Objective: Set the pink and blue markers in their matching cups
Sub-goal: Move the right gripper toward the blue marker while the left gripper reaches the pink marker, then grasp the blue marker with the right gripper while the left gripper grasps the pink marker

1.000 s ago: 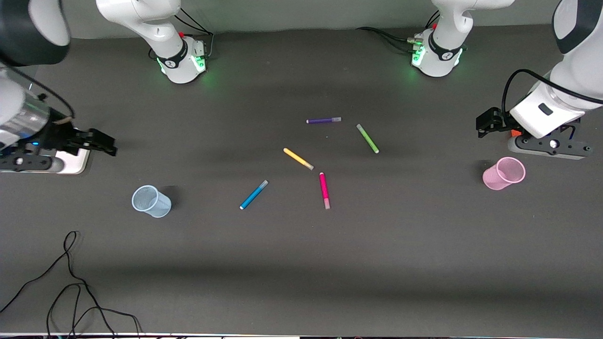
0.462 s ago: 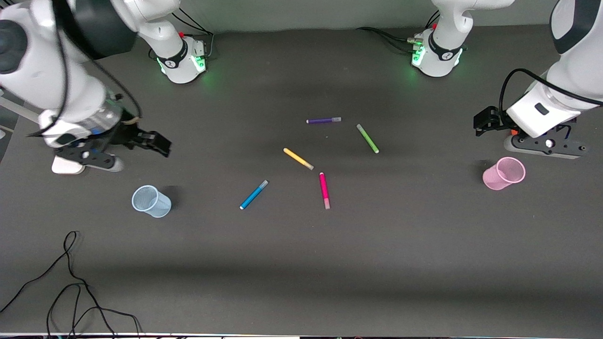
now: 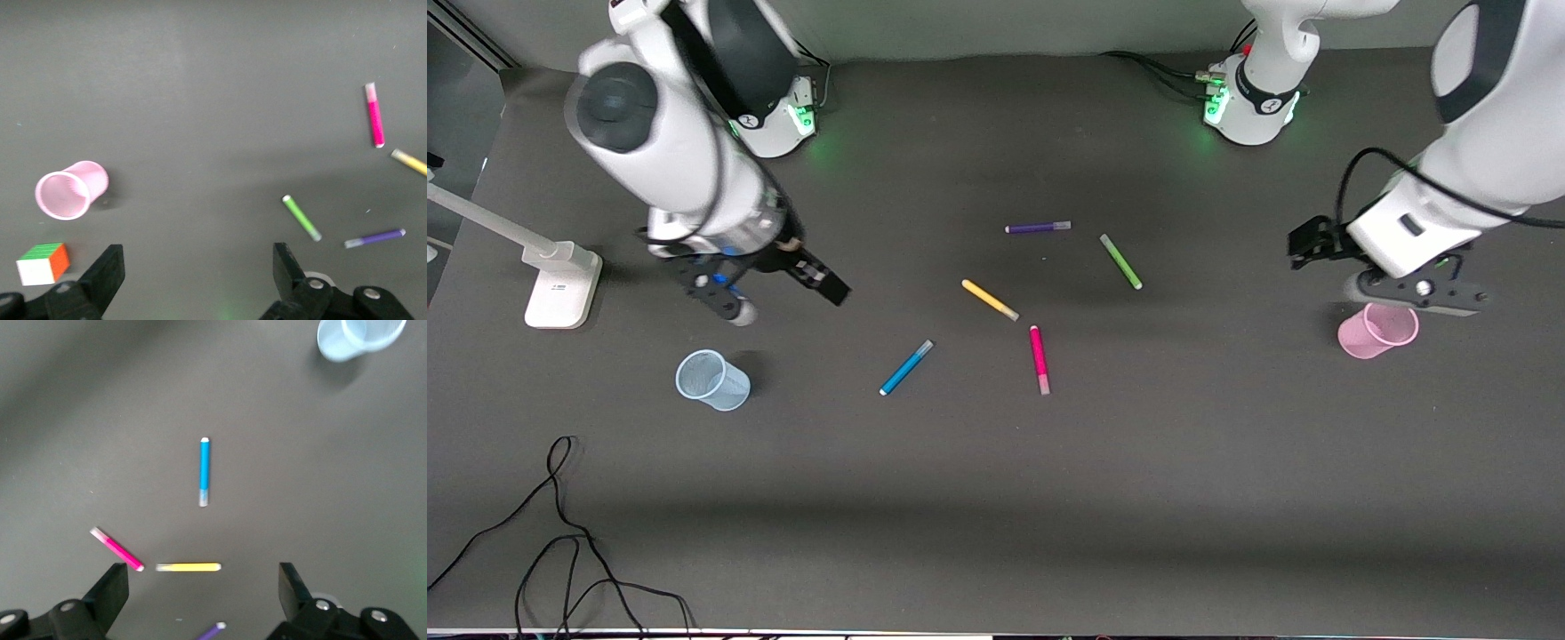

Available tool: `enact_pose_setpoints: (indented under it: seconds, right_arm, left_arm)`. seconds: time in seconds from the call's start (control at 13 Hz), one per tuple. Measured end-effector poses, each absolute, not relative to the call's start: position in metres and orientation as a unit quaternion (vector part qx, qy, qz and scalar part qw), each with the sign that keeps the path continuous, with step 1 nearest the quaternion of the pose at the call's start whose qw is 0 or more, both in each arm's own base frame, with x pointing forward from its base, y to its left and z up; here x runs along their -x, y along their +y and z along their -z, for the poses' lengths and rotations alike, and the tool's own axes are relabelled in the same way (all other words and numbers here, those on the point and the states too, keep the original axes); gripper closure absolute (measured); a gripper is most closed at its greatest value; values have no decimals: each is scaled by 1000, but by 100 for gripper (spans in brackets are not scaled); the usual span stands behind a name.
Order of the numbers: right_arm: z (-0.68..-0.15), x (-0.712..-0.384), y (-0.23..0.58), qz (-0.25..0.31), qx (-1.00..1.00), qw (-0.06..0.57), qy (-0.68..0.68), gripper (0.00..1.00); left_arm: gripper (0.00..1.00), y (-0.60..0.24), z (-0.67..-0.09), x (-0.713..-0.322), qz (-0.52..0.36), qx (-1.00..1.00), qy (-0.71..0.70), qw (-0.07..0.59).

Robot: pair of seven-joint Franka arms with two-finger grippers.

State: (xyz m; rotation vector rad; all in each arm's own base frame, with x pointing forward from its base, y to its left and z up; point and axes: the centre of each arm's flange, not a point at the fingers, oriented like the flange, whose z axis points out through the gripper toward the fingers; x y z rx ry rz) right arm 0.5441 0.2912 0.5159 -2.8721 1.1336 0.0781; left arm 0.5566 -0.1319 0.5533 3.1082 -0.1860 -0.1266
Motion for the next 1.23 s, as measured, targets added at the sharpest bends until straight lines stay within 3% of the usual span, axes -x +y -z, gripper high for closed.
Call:
enact_pose_setpoints:
  seconds: [0.62,1.23]
  right_arm:
    - [-460,-537,326,-49,885,-12,463,0]
    - [-386,-533,321,-41,877,-6,479,0]
  left_arm:
    - [1,-290,-433,-570,34,-999,28,18]
    - [2,-394,-276,-545,54,-997,54,13]
